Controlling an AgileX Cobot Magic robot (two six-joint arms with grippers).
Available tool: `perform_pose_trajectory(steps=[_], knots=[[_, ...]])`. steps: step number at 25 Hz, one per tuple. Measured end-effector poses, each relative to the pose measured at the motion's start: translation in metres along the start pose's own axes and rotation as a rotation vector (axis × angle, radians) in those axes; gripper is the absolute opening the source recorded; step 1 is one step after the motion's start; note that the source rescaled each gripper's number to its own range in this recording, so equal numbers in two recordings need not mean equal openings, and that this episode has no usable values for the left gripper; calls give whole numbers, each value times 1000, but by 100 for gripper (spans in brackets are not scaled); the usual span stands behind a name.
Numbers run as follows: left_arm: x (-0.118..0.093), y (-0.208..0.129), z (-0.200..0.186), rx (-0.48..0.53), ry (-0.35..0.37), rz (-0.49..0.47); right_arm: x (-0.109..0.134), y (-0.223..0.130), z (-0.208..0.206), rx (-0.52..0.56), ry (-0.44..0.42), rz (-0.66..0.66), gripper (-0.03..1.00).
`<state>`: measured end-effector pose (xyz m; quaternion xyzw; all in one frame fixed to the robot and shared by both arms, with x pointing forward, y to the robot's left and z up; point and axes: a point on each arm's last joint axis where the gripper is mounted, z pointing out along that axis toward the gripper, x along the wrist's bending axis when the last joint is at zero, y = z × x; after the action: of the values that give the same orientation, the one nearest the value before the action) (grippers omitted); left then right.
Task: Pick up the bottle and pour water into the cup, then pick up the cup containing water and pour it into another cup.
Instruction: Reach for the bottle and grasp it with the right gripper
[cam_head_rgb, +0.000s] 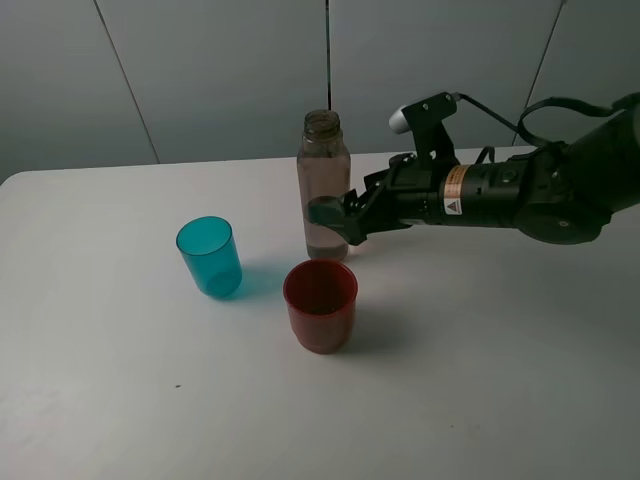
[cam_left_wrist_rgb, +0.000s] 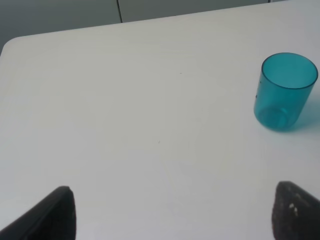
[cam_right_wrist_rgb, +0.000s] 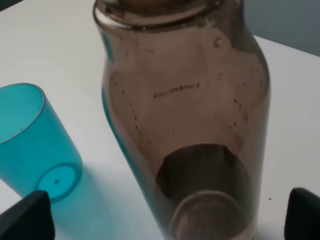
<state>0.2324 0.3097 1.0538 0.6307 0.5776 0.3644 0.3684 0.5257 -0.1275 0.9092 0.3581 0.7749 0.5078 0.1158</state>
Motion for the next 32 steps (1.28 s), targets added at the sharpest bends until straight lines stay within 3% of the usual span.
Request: perform_pose_trajectory(steps=[19, 32], knots=[[0, 0, 0, 0, 0, -1, -2, -5, 32, 19, -6, 29, 100], [0, 0, 0, 0, 0, -1, -6, -1, 45, -34, -9, 42, 100]])
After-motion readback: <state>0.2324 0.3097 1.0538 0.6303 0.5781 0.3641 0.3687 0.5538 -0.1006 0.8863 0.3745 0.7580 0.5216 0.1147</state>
